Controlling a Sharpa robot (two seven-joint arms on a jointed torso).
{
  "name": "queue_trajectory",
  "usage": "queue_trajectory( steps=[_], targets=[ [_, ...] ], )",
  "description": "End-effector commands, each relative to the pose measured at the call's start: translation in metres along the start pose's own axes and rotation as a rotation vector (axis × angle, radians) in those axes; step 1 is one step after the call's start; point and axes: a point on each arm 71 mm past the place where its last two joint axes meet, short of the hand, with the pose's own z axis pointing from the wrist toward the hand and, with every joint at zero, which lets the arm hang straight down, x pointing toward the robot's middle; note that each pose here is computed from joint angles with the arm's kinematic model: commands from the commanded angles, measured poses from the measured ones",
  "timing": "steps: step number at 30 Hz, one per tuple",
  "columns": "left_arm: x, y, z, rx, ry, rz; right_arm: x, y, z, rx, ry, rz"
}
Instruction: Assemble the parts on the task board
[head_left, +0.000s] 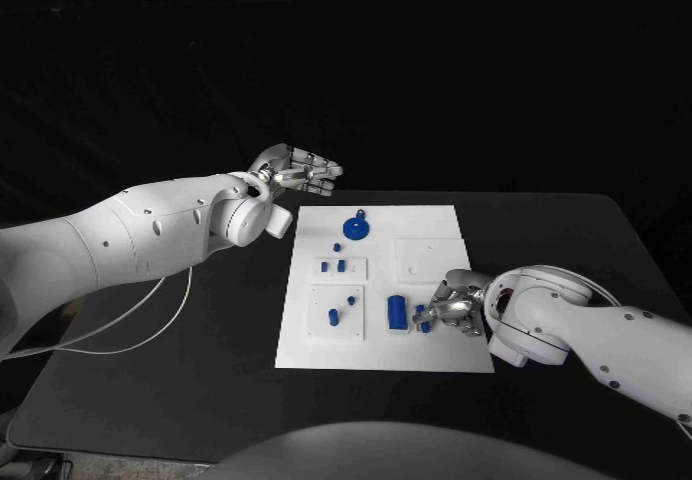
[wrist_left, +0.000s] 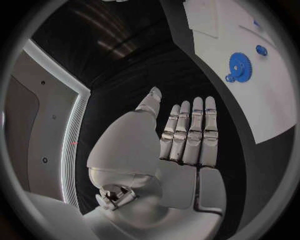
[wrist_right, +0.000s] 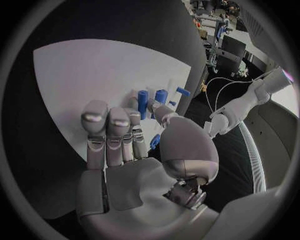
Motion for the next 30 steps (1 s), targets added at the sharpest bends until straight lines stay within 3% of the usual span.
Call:
queue_trajectory(
  steps=[1,30],
  targets=[
    [0.0027,-0.0010,0.0003,0.005,0.019,-0.006,0.0046,-0.0029,0.0019,0.011,0.014,0.001],
    [0.0028,-0.0005,0.0001,0.000,0.025,-0.003,0.0022,-0.0021,0.0028,0.008,-0.026,0.085]
  ],
)
